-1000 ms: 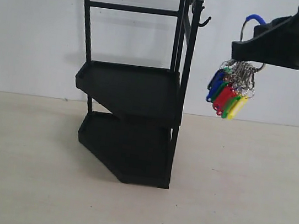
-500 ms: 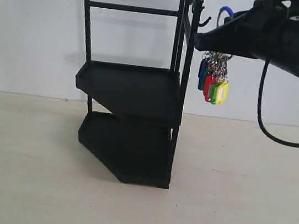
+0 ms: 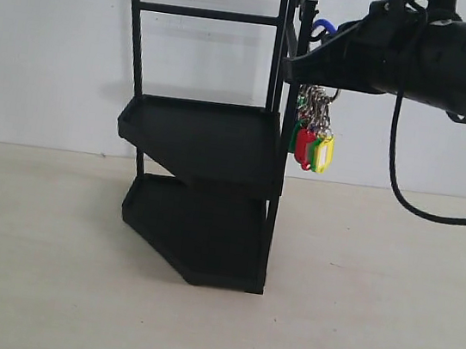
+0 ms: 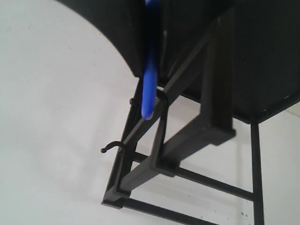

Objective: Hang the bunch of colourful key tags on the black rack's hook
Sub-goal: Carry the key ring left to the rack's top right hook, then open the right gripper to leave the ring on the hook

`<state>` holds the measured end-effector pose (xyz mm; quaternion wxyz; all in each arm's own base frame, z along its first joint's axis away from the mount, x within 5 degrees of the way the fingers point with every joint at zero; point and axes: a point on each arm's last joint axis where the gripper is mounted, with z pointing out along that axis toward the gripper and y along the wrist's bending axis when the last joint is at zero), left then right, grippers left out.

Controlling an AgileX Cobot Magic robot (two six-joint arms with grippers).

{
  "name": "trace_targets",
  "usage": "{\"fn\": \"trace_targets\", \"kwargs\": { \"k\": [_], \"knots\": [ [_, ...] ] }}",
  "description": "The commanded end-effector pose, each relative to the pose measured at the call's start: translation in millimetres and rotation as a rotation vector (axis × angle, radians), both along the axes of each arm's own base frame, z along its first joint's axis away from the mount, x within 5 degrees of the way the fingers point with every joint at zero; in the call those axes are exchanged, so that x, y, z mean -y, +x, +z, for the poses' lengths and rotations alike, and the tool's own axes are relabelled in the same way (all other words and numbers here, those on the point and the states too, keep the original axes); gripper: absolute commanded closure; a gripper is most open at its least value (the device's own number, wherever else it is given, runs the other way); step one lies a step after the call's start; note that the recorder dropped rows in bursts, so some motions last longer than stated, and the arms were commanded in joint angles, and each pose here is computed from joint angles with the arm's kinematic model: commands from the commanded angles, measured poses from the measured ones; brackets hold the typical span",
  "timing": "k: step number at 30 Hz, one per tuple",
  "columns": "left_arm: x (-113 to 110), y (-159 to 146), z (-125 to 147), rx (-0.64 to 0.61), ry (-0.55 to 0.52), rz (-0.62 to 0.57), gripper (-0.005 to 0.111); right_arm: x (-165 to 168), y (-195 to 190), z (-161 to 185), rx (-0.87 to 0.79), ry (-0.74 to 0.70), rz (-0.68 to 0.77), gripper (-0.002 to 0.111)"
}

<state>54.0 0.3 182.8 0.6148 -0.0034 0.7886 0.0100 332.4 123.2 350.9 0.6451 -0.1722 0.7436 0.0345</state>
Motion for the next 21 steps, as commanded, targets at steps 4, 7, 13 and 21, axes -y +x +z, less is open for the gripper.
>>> {"fn": "trace_targets", "kwargs": {
  "k": [4, 7, 13, 21],
  "knots": [
    [0.0, 0.2, 1.9, 0.019, -0.018, 0.007, 0.102, -1.7, -1.4, 4.3, 0.003, -0.01, 0.022, 0.109],
    [0.0, 0.2, 1.9, 0.019, -0.018, 0.007, 0.102, -2.8, -2.0, 3.2, -0.01, -0.009, 0.035, 0.109],
    [0.0, 0.2, 1.9, 0.019, -0.018, 0.007, 0.102, -2.1, -1.7, 3.9, -0.006, 0.001, 0.025, 0.087],
    [0.0, 0.2, 1.9, 0.019, -0.018, 0.007, 0.102, 7.1, -14.3, 28.3, 0.074, 0.064, -0.021, 0.054]
  ]
}}
